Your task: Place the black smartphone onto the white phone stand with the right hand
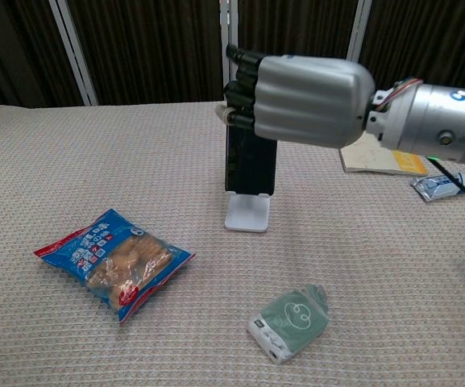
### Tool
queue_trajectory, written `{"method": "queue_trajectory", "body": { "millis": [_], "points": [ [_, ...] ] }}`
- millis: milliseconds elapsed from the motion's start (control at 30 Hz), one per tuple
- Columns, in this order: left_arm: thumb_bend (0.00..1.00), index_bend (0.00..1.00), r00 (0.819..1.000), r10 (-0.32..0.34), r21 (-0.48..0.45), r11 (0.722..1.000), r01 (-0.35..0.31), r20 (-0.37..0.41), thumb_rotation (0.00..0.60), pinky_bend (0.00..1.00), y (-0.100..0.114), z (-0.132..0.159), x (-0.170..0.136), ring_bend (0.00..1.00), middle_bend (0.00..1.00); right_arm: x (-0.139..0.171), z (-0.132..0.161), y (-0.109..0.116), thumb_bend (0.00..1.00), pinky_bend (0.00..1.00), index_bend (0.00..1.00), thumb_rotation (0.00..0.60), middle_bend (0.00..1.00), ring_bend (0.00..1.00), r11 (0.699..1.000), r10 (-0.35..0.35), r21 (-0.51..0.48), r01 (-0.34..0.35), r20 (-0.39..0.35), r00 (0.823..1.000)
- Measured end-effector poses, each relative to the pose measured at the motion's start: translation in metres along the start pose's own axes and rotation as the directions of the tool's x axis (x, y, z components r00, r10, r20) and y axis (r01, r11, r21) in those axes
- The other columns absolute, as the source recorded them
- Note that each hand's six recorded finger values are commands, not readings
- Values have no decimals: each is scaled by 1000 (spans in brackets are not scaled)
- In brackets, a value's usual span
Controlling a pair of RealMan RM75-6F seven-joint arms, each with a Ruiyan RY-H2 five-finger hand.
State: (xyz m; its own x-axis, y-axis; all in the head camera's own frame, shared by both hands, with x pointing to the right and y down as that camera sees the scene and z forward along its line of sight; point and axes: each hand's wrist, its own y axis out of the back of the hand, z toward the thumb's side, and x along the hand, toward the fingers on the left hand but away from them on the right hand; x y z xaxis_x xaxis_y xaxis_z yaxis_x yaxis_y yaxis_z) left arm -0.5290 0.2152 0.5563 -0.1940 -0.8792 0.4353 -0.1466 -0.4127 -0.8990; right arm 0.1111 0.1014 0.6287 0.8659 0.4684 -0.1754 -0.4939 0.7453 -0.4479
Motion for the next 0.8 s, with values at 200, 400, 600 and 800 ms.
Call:
{"method": "queue_trajectory", "body": {
  "millis": [200,400,600,800],
  "points": [
    [0,0,999,26,-13,1000,-26,40,600,0,7,7,-5,0,0,53,-39,-22,1,18,31,600,23,53,954,136,-288,-86,156,978],
    [0,0,993,74,-17,997,-73,95,600,0,16,18,-14,0,0,132,-52,-53,0,0,0,600,0,0,687,453,-704,-183,217,865],
    [0,0,988,92,-27,996,-90,127,600,0,18,23,-24,0,0,210,-46,-59,0,0,0,600,0,0,395,665,-908,-137,180,725],
    [0,0,986,97,-45,995,-92,133,600,0,20,21,-29,0,0,269,-25,-50,0,0,0,600,0,0,254,755,-961,-111,125,643]
  ]
}}
